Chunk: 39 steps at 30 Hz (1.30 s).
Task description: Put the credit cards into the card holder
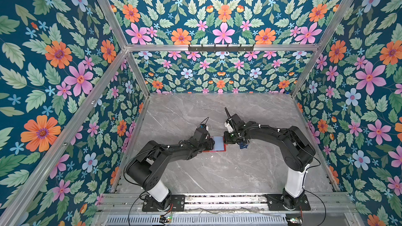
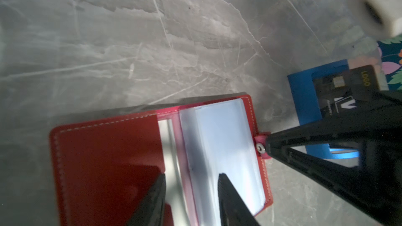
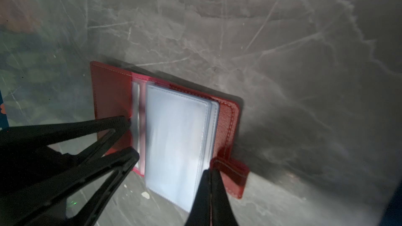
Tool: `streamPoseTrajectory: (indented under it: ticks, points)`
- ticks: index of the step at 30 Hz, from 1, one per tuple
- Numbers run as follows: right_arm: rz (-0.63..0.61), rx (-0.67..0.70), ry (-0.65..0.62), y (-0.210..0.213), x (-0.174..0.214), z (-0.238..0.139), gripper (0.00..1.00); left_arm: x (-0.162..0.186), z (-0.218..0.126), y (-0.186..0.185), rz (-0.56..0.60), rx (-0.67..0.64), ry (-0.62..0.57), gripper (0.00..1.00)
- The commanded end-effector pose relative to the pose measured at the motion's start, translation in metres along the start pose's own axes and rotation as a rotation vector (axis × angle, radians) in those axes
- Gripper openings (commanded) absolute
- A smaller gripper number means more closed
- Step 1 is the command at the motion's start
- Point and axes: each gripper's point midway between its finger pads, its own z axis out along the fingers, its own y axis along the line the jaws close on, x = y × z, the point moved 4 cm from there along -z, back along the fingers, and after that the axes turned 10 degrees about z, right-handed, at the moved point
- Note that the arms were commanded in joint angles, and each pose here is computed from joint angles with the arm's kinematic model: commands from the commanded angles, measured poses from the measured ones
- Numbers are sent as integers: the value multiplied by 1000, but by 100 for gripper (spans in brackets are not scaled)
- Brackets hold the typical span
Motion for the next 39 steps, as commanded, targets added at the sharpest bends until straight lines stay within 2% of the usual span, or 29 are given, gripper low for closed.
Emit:
streamPoseTrajectory:
  ticks: [1,14,24,30,34,39]
  points:
    - [3,-2,8,1,1,3,0,-4,3,-8,-6,57,-10,41]
    - [13,12,25,-5,5,10,0,-3,10,-19,-25,151,3,33]
    - [12,15,27,-6,6,11,0,-3,11,-22,-36,170,6,25]
    - [13,17,24,-6,6,10,0,-2,13,-23,-41,181,12,15]
    - [13,26,18,-7,6,8,0,-4,13,-23,-43,178,7,1]
    - [7,54,-26,-8,3,-5,2,-6,7,-21,-46,157,-12,0]
